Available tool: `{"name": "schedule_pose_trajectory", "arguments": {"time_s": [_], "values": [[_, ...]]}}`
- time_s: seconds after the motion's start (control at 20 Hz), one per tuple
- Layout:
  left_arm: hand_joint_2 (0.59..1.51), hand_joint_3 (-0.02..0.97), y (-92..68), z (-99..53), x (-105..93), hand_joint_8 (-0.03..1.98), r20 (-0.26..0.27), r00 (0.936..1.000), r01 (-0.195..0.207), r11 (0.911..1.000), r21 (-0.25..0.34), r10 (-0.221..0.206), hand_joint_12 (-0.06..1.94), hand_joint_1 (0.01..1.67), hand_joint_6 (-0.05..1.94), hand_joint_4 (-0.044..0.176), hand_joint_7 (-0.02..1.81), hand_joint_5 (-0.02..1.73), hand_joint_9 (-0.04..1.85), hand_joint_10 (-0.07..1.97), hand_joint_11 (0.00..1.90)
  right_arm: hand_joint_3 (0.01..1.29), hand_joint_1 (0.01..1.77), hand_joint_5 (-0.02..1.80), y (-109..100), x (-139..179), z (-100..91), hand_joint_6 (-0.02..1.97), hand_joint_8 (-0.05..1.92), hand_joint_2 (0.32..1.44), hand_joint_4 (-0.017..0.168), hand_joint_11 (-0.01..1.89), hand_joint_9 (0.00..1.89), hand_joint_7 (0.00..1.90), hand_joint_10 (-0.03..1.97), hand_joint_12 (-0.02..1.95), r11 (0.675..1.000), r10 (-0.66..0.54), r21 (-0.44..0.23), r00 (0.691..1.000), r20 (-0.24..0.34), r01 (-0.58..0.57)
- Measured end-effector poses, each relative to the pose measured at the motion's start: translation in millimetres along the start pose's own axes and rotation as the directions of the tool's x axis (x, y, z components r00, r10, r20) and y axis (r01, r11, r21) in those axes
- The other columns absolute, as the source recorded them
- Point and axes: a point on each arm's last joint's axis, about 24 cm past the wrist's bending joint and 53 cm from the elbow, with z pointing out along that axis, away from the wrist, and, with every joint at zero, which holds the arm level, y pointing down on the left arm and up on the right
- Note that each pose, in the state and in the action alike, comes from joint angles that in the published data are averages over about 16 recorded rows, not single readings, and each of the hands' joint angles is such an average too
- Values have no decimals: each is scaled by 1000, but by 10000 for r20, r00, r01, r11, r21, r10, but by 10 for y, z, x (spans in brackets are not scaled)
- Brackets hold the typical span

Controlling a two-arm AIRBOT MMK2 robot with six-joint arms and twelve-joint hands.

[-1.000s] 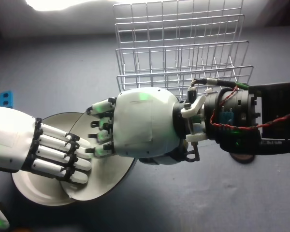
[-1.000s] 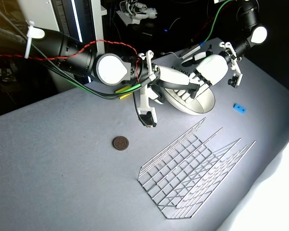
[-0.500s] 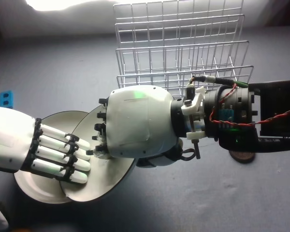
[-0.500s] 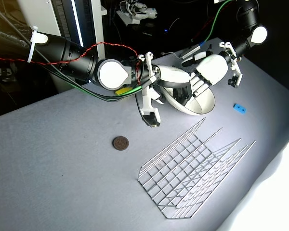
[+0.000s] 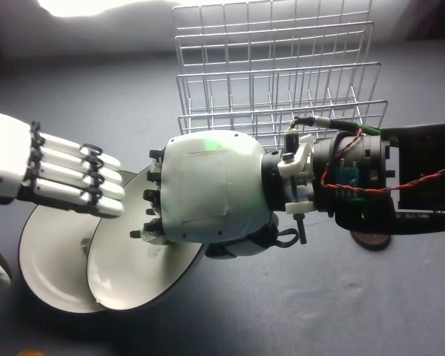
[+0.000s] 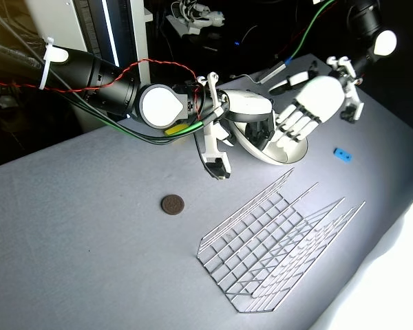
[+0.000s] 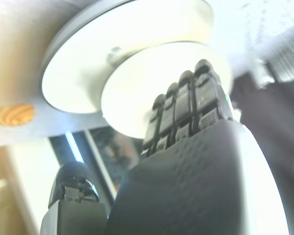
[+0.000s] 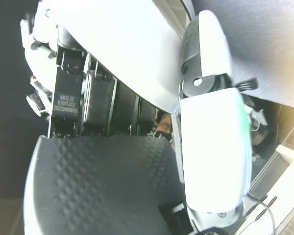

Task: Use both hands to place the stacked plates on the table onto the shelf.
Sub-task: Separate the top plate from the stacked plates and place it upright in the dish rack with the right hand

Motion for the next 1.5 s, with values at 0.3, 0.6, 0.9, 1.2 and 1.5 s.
{"name": "schedule_pose_trajectory", "arguments": {"time_s": [0.3,0.6,0.9,1.2,1.5], "values": [[1080,18,37,-299,-307,-15,627,9979,169,9983,-554,-134,6,19,8,-1,19,13,18,13,14,14,1120,886,93,-170,-44,721,39,995,-7,970,1338,1230,26,1020,9999,-62,-91,9998,198,64],[1080,17,-72,-533,-572,-15,1116,9937,-20,9952,-974,129,6,19,7,1,18,14,15,13,15,14,1125,932,209,-451,-134,827,270,997,-5,959,1341,1202,22,1033,9993,-329,-165,9979,565,339],[1081,17,-226,-641,-743,-15,1461,9887,-145,9908,-1348,344,5,19,7,2,16,15,14,13,15,14,1130,971,267,-773,-271,922,559,998,2,953,1344,1145,20,1053,9976,-675,-48,9921,1060,684],[1081,16,-333,-619,-750,-16,1400,9893,-173,9861,-1652,408,4,19,7,4,14,16,15,13,15,13,1133,970,204,-1101,-476,966,744,998,8,955,1351,1098,20,1067,9995,-290,196,9868,1596,262],[1083,17,-341,-600,-666,-16,1065,9932,-246,9792,-2014,469,3,19,7,4,15,17,18,13,14,13,1156,968,91,-1510,-770,943,780,997,8,965,1330,1106,143,1082,9929,1133,84,9655,2343,-1186]]}}
